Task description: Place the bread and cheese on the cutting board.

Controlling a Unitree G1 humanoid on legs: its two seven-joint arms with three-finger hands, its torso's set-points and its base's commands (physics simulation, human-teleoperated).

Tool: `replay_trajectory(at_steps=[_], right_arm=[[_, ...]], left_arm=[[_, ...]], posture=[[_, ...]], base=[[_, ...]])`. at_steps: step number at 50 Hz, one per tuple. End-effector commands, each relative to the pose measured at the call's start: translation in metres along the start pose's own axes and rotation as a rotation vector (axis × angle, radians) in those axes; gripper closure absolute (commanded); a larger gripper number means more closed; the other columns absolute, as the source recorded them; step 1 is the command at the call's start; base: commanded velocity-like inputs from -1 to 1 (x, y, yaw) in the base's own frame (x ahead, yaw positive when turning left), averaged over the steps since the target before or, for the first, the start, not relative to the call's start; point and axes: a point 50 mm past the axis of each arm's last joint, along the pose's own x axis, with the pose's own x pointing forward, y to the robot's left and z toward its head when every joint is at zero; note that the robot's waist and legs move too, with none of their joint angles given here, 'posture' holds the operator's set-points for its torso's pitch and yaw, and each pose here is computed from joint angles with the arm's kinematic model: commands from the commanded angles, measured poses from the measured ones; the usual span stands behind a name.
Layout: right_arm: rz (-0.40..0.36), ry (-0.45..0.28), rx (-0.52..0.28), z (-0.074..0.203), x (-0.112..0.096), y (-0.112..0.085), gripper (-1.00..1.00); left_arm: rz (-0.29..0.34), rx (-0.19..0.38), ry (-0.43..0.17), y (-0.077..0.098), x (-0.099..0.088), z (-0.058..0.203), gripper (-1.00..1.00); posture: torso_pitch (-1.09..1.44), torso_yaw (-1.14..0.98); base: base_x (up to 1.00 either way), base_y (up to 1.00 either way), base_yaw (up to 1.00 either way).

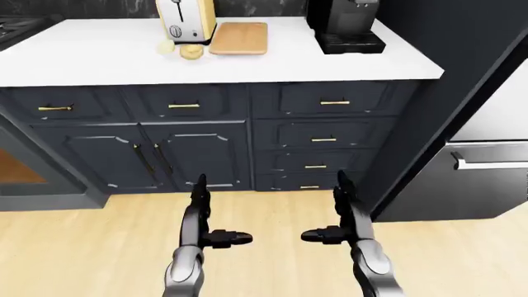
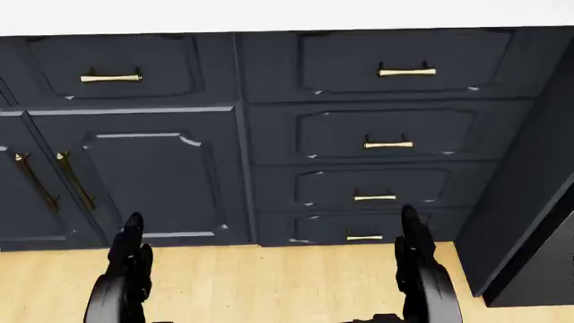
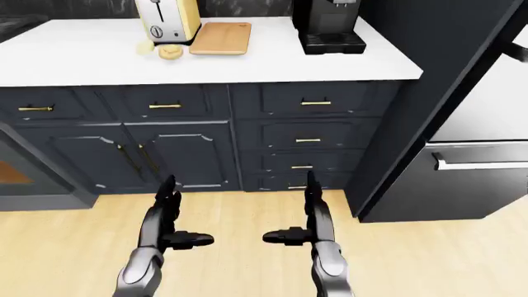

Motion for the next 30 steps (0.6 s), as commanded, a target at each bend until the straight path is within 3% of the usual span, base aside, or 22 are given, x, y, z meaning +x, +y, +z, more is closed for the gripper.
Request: replay_trajectory(at_steps=[1,6,7,9,12,13,16,20,26,30], right_arm=[[0.018,-0.182,-0.007,0.039,0.003,0.002,-1.0],[0.041,-0.186,0.002,0.038,0.004,0.002,-1.0],[0.046,-0.19,0.002,0.04,0.005,0.002,-1.0],[0.047,-0.194,0.003,0.043,0.005,0.001,-1.0],[0.05,-0.198,0.004,0.061,0.003,-0.001,-1.0],[0.053,-0.206,0.002,0.065,0.003,-0.002,-1.0],[0.055,-0.231,-0.004,0.068,0.007,-0.006,-1.0],[0.036,-0.243,0.0,0.078,0.01,-0.014,-1.0],[0.002,-0.297,-0.017,0.105,0.016,-0.028,-1.0],[-0.004,-0.326,-0.034,0.119,0.018,-0.033,-1.0]], left_arm=[[-0.038,0.032,-0.206,-0.004,0.001,0.043,-1.0],[-0.021,0.045,-0.239,-0.002,0.002,0.054,-1.0],[-0.018,-0.021,-0.217,-0.001,0.003,0.057,-1.0],[-0.01,-0.009,-0.229,0.001,0.003,0.062,-1.0],[-0.003,-0.044,-0.205,0.004,0.004,0.065,-1.0],[0.0,-0.024,-0.226,0.005,0.004,0.07,-1.0],[-0.011,-0.046,-0.282,0.007,0.005,0.092,-1.0],[0.011,-0.023,-0.347,0.014,0.006,0.114,-1.0],[0.067,0.05,-0.445,0.029,0.01,0.138,-1.0],[0.098,0.042,-0.471,0.038,0.011,0.159,-1.0]], posture=[[0.0,0.0],[0.0,0.0],[0.0,0.0],[0.0,0.0],[0.0,0.0],[0.0,0.0],[0.0,0.0],[0.0,0.0],[0.0,0.0],[0.0,0.0]], base=[[0.0,0.0,0.0],[0.0,0.0,0.0],[0.0,0.0,0.0],[0.0,0.0,0.0],[0.0,0.0,0.0],[0.0,0.0,0.0],[0.0,0.0,0.0],[0.0,0.0,0.0],[0.0,0.0,0.0],[0.0,0.0,0.0]])
